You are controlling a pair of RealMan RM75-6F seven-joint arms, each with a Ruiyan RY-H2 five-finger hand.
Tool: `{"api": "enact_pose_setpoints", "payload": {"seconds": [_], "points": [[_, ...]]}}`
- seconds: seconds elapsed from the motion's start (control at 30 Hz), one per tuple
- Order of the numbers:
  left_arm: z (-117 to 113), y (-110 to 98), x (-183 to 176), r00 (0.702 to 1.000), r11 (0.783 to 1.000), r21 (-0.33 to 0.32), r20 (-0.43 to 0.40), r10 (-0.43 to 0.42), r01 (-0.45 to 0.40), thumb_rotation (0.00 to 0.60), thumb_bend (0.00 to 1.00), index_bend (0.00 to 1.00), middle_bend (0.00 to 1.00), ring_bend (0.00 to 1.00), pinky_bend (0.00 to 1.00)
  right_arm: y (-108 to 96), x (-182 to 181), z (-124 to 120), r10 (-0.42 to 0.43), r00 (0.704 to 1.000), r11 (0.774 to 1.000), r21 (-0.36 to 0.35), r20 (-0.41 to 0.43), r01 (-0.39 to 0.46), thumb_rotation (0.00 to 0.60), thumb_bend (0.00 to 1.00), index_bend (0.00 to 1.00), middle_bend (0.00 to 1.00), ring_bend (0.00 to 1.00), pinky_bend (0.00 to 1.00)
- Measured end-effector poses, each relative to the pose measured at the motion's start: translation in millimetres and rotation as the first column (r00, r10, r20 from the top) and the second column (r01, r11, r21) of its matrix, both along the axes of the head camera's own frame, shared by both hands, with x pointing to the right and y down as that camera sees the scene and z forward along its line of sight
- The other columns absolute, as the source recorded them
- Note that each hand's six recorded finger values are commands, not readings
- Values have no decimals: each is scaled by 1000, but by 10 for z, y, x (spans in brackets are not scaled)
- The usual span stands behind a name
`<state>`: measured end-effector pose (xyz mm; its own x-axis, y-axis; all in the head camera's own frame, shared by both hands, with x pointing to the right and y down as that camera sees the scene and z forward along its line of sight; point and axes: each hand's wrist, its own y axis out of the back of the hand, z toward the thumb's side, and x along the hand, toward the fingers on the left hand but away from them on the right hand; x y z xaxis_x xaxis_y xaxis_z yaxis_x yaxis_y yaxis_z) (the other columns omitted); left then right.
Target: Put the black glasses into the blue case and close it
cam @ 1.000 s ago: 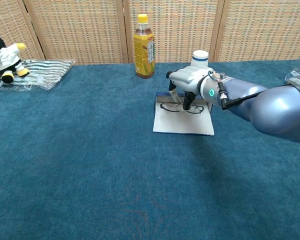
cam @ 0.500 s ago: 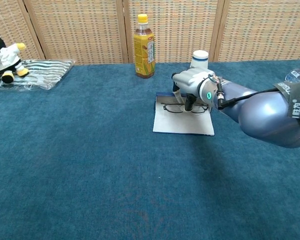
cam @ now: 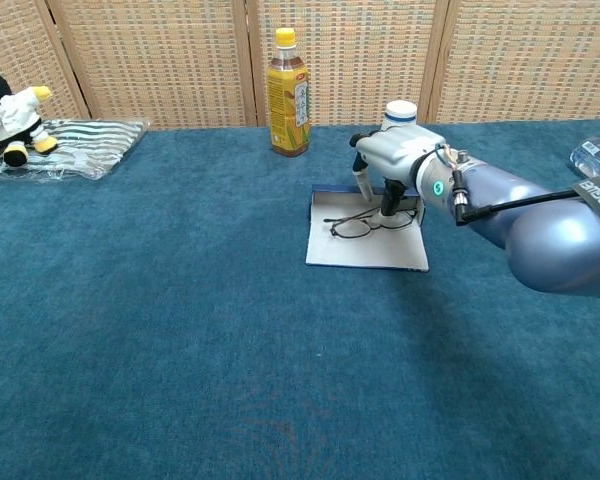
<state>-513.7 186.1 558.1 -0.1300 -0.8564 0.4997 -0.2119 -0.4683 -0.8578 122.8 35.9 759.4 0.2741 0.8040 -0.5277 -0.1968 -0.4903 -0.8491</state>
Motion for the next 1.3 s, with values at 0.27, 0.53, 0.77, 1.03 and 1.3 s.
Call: {"api": "enact_pose_setpoints", "payload": {"seconds": [0.27, 0.53, 0.77, 1.03, 1.3], "points": [[-11, 12, 11, 1000, 1000, 2, -2, 5, -5, 600, 0, 0, 0, 0, 0, -14, 38, -40, 22, 999, 999, 25, 44, -23, 600, 232, 218, 30, 0, 82], [-20, 24, 28, 1000, 1000, 3, -7, 9, -9, 600, 0, 0, 0, 0, 0, -22, -24, -75, 23, 997, 999, 40, 76, -26, 600, 216, 109, 0, 0, 82], [-24, 16, 9, 1000, 1000, 4, -7, 3, -3, 600, 0, 0, 0, 0, 0, 1, -130, -41, 3, 997, 1000, 25, 74, -5, 600, 148, 31, 0, 0, 82], [-11, -5, -31, 1000, 1000, 0, -6, -11, 11, 600, 0, 0, 0, 0, 0, -19, -239, -14, 2, 997, 1000, 18, 81, -3, 600, 131, 18, 0, 0, 82], [30, -16, -69, 1000, 1000, -15, 0, -24, 24, 600, 0, 0, 0, 0, 0, -143, -234, 7, 50, 995, 998, 27, 85, -52, 600, 131, 18, 0, 0, 82]]}}
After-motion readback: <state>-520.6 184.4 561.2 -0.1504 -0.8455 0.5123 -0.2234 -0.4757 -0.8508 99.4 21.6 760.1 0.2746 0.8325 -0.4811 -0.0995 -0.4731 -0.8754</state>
